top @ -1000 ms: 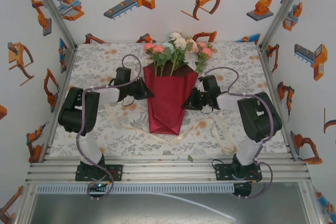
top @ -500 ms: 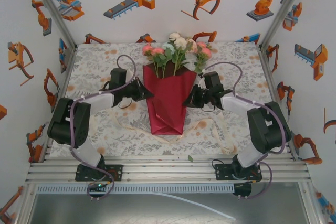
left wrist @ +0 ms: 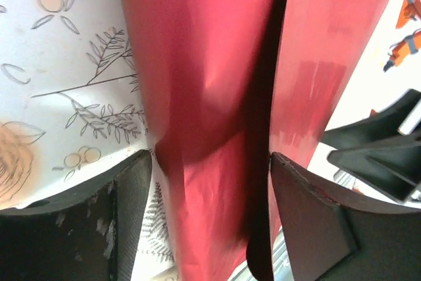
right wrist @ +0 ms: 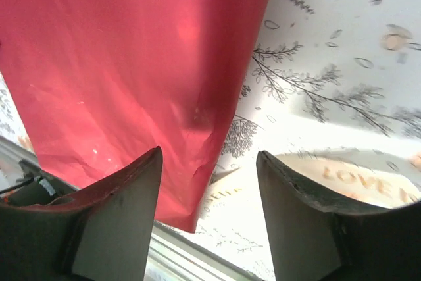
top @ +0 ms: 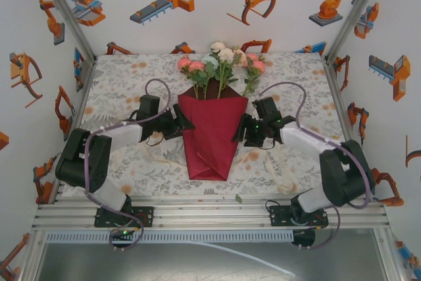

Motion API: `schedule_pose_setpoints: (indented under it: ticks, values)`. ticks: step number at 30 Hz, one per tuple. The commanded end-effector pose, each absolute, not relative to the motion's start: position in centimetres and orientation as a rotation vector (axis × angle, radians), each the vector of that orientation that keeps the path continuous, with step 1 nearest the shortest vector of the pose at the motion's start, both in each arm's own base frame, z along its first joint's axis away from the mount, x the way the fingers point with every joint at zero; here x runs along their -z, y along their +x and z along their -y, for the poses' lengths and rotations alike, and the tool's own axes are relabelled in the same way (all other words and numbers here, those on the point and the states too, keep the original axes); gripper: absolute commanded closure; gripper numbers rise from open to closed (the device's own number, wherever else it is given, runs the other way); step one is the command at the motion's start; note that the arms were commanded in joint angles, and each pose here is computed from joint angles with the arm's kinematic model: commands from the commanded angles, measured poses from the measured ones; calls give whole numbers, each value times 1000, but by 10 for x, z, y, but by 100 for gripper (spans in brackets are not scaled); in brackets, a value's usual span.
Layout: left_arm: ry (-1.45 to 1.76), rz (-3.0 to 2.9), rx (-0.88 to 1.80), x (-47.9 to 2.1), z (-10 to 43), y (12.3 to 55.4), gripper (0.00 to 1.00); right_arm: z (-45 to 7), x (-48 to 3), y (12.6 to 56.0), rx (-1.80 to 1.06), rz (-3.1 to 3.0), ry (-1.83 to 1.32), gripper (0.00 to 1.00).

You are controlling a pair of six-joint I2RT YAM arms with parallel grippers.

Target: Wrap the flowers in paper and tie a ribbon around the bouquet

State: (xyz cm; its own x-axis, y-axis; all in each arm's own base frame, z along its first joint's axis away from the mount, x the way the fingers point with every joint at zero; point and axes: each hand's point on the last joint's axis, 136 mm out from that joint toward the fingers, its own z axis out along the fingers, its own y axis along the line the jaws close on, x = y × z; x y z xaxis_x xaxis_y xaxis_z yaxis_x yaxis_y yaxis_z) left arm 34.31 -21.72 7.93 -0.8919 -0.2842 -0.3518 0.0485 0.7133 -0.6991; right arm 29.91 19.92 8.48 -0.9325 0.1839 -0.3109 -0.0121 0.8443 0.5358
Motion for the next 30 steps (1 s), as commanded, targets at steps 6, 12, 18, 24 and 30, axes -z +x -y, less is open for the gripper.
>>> schedule_pose_setpoints:
  ticks: [6,12,18,24,30]
  values:
    - [-322,-2409,527,-139,130,325,24,-109,-121,260,-368,-2585,517,42]
    - [-755,-2354,278,-135,34,293,21,-60,-86,231,-121,-2634,574,35]
    - [-974,-2383,300,-97,-1,283,16,-79,-51,239,-121,-2810,330,36]
    - [-1086,-2437,260,-66,-7,294,14,-87,-37,264,-138,-2784,278,79]
    - [-1074,-2438,304,-44,-2,324,27,-96,-47,285,-195,-2734,198,100]
